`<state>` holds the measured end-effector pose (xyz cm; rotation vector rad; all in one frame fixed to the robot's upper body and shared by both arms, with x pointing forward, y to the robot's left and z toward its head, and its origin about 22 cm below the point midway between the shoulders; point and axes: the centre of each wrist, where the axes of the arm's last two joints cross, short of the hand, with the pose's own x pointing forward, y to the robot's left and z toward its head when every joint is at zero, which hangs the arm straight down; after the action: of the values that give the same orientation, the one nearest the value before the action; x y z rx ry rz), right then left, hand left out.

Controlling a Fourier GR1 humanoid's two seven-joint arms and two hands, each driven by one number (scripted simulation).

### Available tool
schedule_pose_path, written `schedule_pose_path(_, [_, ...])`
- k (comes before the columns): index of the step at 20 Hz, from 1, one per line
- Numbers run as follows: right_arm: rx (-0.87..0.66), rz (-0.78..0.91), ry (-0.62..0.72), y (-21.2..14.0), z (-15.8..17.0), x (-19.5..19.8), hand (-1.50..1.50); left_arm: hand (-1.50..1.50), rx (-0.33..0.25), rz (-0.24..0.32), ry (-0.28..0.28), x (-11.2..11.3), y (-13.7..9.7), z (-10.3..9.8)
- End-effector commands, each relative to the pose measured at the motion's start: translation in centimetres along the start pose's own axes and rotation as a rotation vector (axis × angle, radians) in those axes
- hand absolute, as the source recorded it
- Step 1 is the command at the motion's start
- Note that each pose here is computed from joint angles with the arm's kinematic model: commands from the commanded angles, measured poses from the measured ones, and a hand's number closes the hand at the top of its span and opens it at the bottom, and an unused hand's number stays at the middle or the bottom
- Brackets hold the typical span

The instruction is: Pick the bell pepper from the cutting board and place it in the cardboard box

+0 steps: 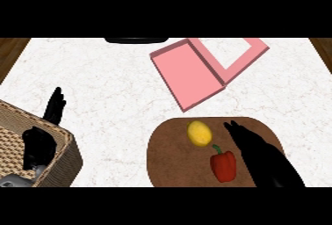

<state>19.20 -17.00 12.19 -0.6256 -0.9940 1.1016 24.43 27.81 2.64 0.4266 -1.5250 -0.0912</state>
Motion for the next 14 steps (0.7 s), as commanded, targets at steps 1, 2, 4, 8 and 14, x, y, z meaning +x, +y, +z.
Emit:
schedule_pose_path(1, [0.026,0.032,0.116,0.8,-1.1,0.6,-1.50,0.00,-0.108,-0.040,0.060,-2.2,-0.8,1.4])
schedule_pose_path(2, [0.009,0.039,0.123,-0.9,-1.3,1.5,-1.50,0.00,-0.105,-0.049,0.069,-1.2,1.2,0.8])
schedule_pose_path(4, [0.027,0.051,0.118,1.4,-2.0,1.1,-1.50,0.00,-0.108,-0.045,0.067,-1.2,0.1,0.2])
schedule_pose_path(8, [0.019,0.024,0.110,1.1,-1.0,-0.6,-1.50,0.00,-0.106,-0.051,0.067,-2.2,0.2,0.8])
schedule_pose_path(14, [0.020,0.034,0.128,2.3,-2.7,-0.2,-1.50,0.00,-0.093,-0.052,0.064,-0.6,0.7,-0.3])
